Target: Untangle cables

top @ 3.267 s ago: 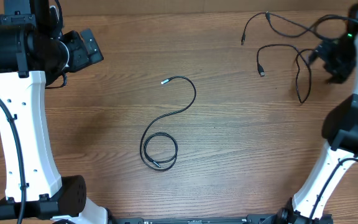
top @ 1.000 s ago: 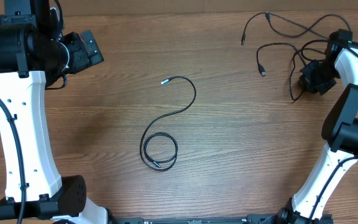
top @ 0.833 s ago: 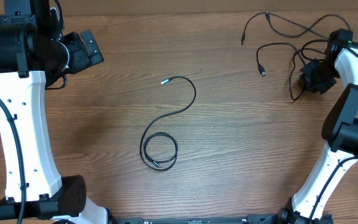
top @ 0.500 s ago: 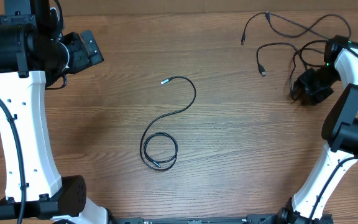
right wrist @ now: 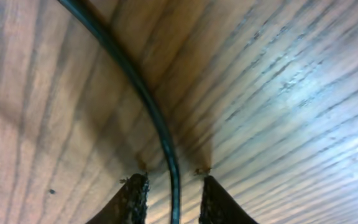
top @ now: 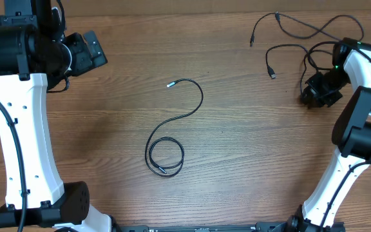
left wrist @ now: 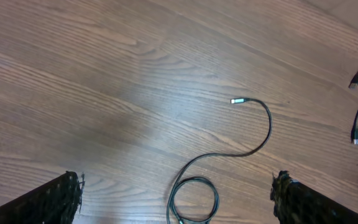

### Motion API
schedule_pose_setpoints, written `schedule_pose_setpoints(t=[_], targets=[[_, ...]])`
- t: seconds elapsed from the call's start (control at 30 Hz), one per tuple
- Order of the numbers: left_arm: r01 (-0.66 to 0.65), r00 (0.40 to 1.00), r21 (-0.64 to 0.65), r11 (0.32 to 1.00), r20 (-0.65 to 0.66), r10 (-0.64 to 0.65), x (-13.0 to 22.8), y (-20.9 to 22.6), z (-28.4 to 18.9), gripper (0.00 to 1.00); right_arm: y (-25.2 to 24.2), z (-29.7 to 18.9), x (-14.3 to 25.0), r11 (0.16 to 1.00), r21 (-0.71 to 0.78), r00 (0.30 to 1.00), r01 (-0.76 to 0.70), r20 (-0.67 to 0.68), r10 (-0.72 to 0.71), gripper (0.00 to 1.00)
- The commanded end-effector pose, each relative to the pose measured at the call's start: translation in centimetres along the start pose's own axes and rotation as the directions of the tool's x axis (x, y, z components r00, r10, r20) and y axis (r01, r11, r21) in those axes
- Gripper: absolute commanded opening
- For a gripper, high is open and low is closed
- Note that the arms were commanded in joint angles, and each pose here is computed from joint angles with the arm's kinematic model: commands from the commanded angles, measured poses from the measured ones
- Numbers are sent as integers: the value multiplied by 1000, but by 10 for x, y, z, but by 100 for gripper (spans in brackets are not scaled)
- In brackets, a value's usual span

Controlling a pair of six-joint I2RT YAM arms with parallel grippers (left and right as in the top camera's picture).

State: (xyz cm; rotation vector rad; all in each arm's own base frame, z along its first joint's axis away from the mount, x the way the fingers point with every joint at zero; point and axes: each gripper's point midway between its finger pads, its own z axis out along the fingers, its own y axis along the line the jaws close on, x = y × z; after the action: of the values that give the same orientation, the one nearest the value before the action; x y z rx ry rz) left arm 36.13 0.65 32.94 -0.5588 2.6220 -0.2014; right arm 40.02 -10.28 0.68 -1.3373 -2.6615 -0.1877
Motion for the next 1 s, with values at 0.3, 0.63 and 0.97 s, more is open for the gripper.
schedule_pose_setpoints(t=[0.3, 0.63, 0.97], targets=[[-22, 1000, -2, 1000, -3, 22, 1, -1, 0, 100, 12, -8, -14, 999, -49, 997, 3, 77, 1, 15], [-22, 1000, -2, 1000, -4, 22, 1, -1, 0, 100, 11, -10, -33, 999, -30, 986, 18, 164, -13, 10], [-21, 1000, -5, 1000, -10, 21, 3, -1, 0, 100, 20, -13, -45, 997, -66, 977, 28, 212, -14, 4]])
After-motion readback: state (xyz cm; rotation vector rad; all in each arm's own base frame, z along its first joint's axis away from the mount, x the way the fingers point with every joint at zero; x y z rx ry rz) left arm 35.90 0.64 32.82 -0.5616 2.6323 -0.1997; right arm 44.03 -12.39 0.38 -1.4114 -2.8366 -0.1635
